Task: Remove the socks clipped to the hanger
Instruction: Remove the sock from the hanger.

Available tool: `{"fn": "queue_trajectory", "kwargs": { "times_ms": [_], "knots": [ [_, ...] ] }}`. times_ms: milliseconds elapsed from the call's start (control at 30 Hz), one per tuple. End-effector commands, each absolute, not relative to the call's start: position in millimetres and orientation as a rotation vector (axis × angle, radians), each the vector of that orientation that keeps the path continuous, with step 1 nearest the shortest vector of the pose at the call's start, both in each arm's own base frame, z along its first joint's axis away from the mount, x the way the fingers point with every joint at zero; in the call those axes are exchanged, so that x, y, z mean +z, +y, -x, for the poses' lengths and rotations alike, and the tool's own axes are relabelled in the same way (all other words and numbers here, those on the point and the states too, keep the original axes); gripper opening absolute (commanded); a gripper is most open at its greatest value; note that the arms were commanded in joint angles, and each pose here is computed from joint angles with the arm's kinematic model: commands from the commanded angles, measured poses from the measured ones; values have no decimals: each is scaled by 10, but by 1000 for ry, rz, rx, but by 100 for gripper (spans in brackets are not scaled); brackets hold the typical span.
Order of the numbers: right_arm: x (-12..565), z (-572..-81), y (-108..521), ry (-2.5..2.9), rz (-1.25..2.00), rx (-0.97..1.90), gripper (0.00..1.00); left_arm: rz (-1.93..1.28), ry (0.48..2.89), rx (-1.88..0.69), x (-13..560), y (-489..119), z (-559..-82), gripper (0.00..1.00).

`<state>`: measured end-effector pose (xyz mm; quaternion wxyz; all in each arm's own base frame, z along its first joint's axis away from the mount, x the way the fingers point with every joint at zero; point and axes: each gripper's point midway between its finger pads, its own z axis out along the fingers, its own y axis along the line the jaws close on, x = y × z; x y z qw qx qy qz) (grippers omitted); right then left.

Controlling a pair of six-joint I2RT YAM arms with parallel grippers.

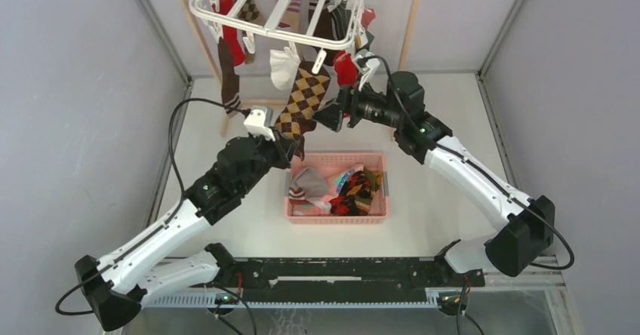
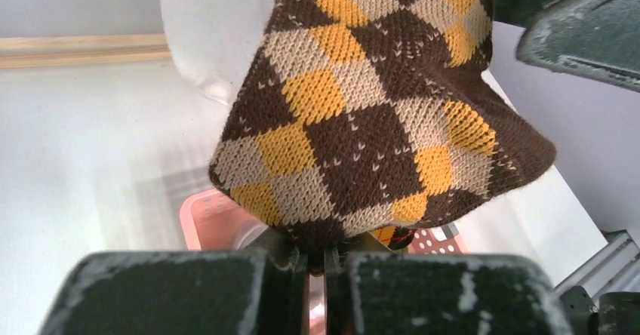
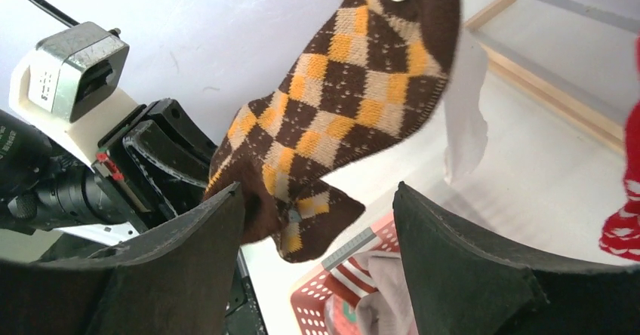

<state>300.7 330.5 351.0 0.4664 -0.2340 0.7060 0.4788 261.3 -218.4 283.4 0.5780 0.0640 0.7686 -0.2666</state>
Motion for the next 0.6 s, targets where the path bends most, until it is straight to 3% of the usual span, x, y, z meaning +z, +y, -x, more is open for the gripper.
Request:
{"fn": "queue_trajectory", "kwargs": {
  "times_ms": [0, 567],
  "knots": [
    [3889, -2975, 3147, 1594, 545, 1220, 79, -134, 1772, -703, 3155, -2193, -2590, 4],
    [4371, -3385, 2947, 1311, 373, 1246, 79, -141, 1801, -890, 3367, -2188, -2536, 8]
  ]
}}
